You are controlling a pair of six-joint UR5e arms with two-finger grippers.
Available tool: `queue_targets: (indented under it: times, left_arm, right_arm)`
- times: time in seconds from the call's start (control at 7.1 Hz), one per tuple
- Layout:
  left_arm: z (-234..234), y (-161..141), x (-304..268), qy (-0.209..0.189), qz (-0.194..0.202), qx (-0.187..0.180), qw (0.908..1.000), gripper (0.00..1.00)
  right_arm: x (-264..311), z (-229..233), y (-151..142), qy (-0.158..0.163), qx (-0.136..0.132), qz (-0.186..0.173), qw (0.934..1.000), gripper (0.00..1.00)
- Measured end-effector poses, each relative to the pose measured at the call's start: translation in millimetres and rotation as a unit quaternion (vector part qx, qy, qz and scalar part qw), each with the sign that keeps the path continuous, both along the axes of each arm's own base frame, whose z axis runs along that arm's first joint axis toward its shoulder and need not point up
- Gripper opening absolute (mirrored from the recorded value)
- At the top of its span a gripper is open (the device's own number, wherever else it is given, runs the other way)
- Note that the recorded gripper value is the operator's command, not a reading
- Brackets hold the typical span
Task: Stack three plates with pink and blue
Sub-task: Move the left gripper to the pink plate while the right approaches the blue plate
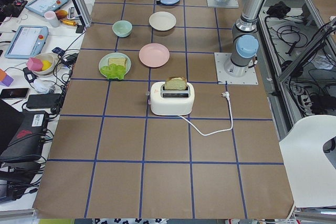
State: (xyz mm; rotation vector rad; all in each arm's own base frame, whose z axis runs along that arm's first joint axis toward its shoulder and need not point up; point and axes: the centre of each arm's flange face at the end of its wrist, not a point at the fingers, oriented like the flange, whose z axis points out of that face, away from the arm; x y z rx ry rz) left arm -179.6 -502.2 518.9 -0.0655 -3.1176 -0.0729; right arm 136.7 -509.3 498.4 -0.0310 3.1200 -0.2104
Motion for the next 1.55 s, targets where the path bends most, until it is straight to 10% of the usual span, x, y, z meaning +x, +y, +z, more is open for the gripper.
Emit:
queue_targets:
  times: [1.55]
  left_arm:
    - [-64.4,-38.1,25.2,0.005,0.027,0.051,0.9983,1.00]
  right_arm:
    - [-101.5,-75.1,0.3,-0.002,0.065,0.000,0.9979,1.00]
